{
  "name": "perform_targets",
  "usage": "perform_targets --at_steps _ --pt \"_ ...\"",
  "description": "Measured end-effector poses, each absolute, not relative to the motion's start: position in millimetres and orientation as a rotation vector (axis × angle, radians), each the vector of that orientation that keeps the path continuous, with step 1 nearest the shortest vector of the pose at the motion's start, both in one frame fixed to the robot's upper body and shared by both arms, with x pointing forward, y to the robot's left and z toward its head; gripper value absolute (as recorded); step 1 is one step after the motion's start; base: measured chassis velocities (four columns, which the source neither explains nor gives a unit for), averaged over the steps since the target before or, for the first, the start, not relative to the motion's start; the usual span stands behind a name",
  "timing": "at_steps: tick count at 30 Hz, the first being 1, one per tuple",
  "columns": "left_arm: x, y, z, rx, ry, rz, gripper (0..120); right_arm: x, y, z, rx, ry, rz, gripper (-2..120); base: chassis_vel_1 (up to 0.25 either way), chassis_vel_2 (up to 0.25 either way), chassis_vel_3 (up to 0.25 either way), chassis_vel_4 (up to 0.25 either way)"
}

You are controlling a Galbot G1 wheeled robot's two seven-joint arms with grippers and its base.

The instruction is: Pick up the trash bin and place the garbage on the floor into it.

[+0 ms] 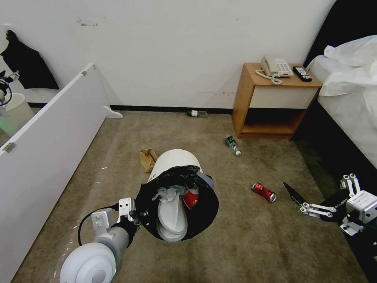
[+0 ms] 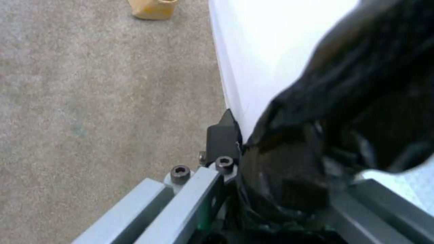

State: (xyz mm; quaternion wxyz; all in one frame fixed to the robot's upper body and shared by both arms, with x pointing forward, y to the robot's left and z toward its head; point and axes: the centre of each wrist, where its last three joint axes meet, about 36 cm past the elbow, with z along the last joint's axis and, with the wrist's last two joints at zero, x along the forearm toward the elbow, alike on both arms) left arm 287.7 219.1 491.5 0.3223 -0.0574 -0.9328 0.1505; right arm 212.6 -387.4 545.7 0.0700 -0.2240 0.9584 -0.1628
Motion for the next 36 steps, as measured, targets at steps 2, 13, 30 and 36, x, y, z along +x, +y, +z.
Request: perform_targets --at_steps 2,13,30,36 --pt "287.7 219.0 491.3 -0.149 -2.449 0.396 0 212.2 -387.3 545.3 -0.674 2.884 -0.488 100 0.0 0.0 0.0 0.0" --pt "289.1 219.2 489.2 -0.145 -2.447 0.392 0 212.5 -387.8 544.5 -0.674 2.881 -0.48 100 0.0 0.0 0.0 0.0" --pt "292.4 218.8 485.8 -0.135 -2.45 0.375 0 213.5 -389.7 541.5 -0.673 2.882 -0.459 100 -0.01 -0.007 -0.008 -0.007" --pt "293.5 218.2 485.0 -0.144 -2.445 0.386 0 215.1 -390.2 542.5 -0.678 2.879 -0.457 100 -0.037 -0.037 -0.031 -0.036"
